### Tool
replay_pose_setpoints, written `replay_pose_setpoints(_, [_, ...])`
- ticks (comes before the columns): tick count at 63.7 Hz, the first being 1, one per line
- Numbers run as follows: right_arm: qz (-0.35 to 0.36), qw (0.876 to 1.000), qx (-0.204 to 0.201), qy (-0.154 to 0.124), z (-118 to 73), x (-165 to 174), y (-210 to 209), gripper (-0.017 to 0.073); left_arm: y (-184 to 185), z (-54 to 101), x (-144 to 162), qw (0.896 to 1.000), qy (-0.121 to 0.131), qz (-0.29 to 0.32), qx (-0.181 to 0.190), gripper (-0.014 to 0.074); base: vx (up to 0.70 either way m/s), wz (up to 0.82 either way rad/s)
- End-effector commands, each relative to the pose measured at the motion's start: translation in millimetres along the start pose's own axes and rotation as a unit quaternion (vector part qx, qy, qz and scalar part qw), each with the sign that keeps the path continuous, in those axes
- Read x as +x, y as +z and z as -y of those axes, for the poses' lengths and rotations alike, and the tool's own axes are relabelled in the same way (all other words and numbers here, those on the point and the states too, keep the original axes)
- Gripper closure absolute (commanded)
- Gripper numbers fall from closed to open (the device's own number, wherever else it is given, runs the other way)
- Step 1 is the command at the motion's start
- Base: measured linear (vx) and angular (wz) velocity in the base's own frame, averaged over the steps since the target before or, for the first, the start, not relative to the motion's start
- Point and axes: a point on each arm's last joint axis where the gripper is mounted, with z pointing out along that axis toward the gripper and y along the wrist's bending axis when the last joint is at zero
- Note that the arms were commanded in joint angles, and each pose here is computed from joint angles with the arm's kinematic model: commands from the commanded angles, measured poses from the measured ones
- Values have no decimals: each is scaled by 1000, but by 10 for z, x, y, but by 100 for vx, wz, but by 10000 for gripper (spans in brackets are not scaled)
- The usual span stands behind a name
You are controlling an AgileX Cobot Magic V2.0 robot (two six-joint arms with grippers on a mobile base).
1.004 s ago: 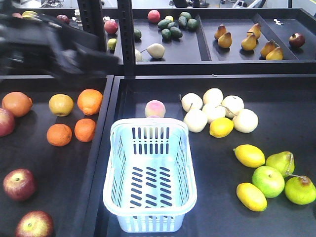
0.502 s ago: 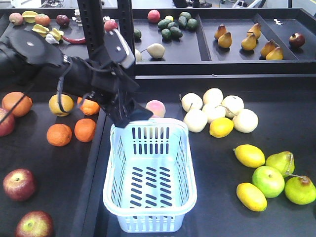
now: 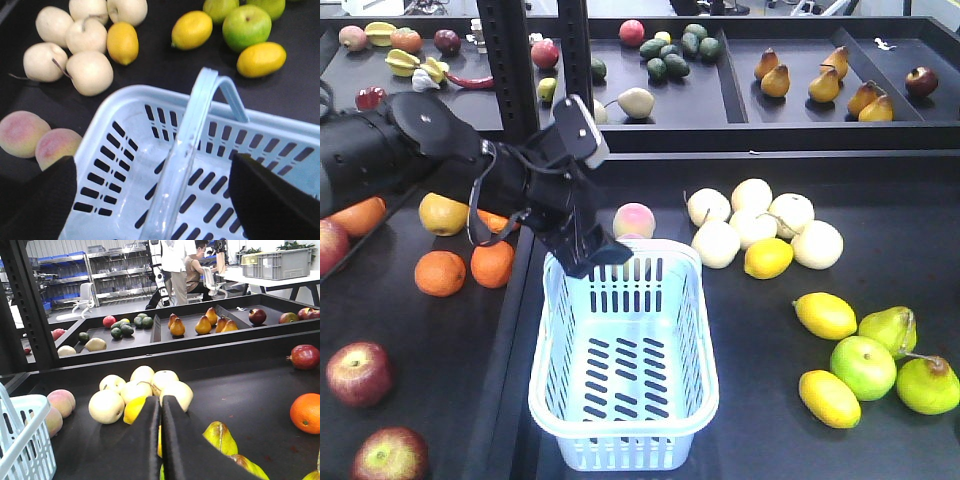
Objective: Pick three apples into basket with both arms
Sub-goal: 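Reach the left gripper over the blue basket handle, then close the left gripper on the basket handle and lift it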
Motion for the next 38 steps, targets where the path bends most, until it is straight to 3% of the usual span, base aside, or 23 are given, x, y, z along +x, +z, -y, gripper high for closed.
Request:
replay_pose_setpoints(1, [36, 999, -7, -8, -11, -28, -5, 564, -138, 7, -181, 999, 10, 30, -16, 8, 0, 0])
replay_pose_setpoints(38, [36, 999, -7, -8, -11, -28, -5, 564, 124, -57, -11, 1000, -2, 7, -1, 39, 0, 0])
